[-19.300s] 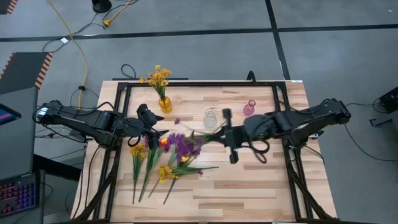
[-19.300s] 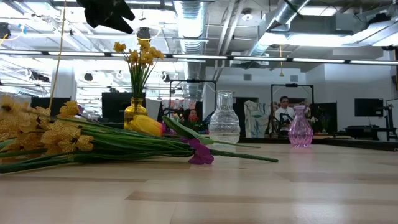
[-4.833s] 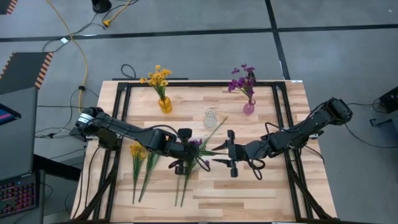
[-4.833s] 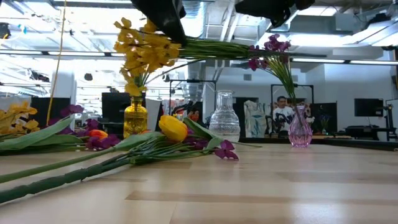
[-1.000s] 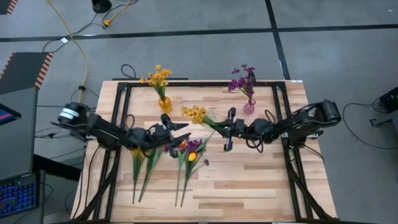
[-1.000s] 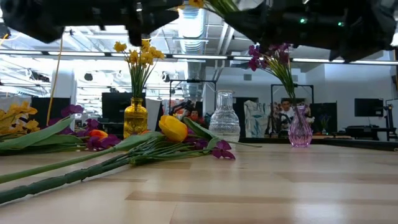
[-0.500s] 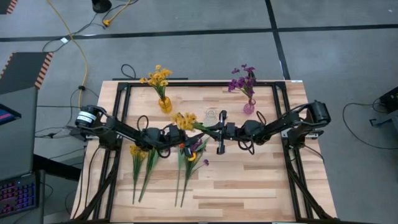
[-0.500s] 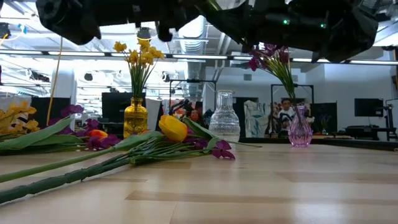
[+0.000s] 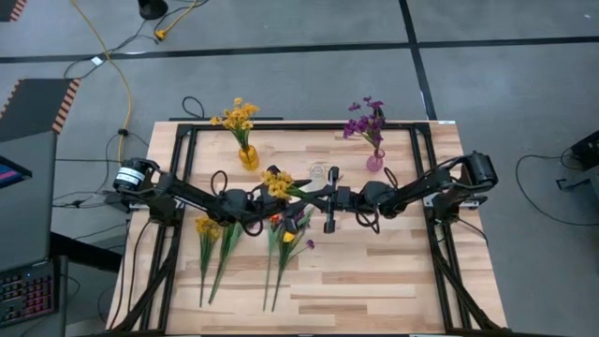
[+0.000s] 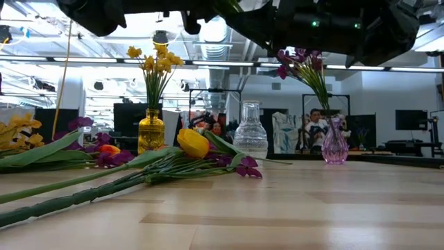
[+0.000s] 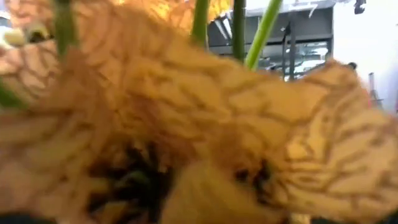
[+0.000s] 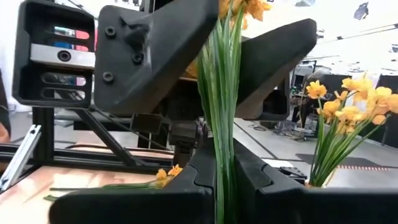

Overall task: Sort flowers into vase by color
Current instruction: Put the yellow flowers into the yellow vase

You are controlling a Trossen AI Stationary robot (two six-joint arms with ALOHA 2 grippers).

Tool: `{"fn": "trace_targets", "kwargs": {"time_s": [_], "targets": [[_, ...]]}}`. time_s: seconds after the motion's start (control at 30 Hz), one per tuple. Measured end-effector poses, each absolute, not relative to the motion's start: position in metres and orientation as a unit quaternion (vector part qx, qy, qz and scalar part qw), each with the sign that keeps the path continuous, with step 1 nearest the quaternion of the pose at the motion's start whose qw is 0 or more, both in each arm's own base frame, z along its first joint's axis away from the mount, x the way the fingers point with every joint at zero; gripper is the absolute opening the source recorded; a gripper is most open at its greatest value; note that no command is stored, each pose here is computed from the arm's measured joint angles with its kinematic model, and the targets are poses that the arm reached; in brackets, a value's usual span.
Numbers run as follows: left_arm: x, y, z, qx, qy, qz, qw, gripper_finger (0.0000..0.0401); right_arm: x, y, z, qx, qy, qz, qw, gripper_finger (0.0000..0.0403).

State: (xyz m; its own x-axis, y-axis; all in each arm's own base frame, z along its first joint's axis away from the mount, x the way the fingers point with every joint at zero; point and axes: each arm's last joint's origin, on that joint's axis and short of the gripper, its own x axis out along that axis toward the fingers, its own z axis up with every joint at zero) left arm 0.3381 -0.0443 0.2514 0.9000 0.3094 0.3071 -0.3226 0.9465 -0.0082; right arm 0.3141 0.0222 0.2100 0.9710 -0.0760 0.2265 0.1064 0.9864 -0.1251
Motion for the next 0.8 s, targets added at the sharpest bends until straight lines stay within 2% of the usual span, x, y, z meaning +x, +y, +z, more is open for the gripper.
{"fn": "trace_targets", "kwargs": {"time_s": [0.27, 0.37, 0.63, 0.8], "targets": [[0.3396, -0.0431, 0.2507, 0.019, -0.140, 0.185, 0.973, 0.0164, 0.3142, 0.0222, 0.2098, -0.070, -0.110, -0.048, 0.990, 0.0048], [0.3396, -0.0428, 0.2503, 0.019, -0.138, 0.190, 0.972, 0.0131, 0.3142, 0.0222, 0.2098, -0.070, -0.110, -0.048, 0.990, 0.0048], [0.3399, -0.0429, 0.2494, 0.030, -0.131, 0.191, 0.972, 0.0012, 0.3142, 0.0222, 0.2098, -0.068, -0.110, -0.047, 0.990, 0.0059], [0.3399, -0.0430, 0.2494, 0.030, -0.131, 0.191, 0.972, 0.0008, 0.3142, 0.0219, 0.2097, -0.068, -0.109, -0.047, 0.991, 0.0068]]}}
